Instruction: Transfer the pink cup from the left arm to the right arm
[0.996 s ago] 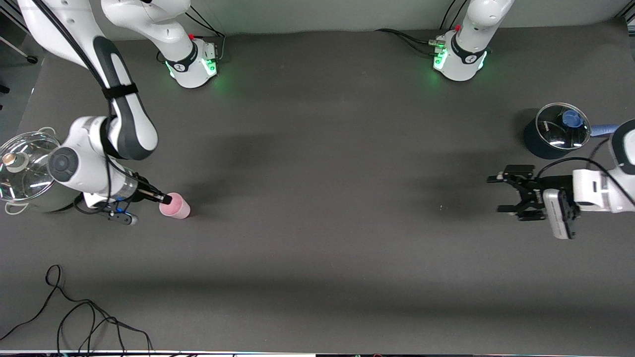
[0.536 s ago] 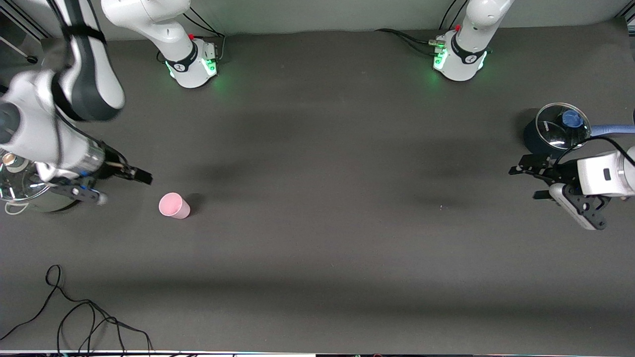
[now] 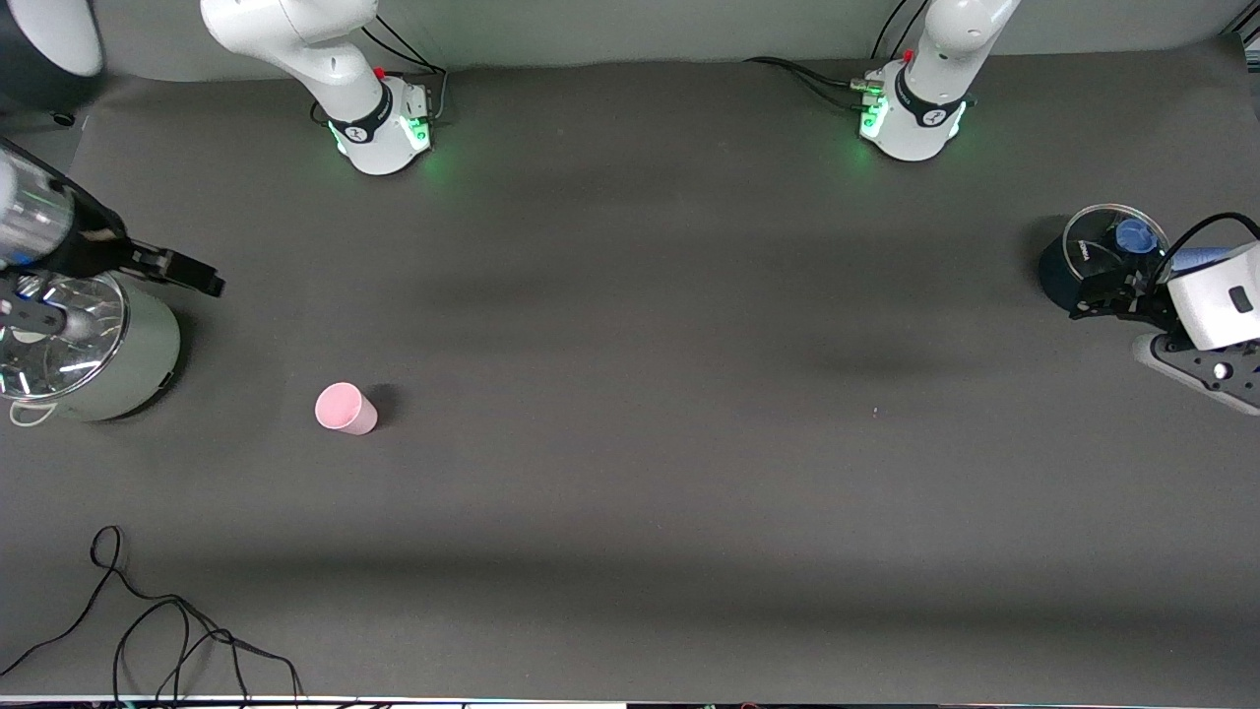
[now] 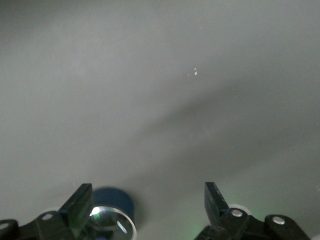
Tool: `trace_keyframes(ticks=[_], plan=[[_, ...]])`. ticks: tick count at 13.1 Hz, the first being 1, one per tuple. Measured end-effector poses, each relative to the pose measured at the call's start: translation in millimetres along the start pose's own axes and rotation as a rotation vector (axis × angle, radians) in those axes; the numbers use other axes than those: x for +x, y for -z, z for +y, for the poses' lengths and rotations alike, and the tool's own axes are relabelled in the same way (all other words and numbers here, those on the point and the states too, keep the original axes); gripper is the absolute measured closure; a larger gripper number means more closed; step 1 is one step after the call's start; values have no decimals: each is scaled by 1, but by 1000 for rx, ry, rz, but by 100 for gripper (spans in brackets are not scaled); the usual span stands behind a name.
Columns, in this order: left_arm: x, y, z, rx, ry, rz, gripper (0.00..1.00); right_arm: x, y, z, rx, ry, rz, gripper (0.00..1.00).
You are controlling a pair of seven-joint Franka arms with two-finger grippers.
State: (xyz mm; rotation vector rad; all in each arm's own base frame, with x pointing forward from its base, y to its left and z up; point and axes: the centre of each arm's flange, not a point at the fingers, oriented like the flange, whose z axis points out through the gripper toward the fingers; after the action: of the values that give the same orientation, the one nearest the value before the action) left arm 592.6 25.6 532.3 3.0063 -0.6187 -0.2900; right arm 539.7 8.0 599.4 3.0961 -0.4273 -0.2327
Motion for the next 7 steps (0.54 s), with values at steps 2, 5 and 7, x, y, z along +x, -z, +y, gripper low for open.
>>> trace_keyframes(ticks=[2,5,7], plan=[[-6,13,2,23,71,-6,0,-1,7,1,-3,13,6,0],[-19,46,21,106,115,19,0,3,3,-1,-14,56,1,0],[-24,61,37,155,134,33,0,4,1,-3,-17,62,-2,0]])
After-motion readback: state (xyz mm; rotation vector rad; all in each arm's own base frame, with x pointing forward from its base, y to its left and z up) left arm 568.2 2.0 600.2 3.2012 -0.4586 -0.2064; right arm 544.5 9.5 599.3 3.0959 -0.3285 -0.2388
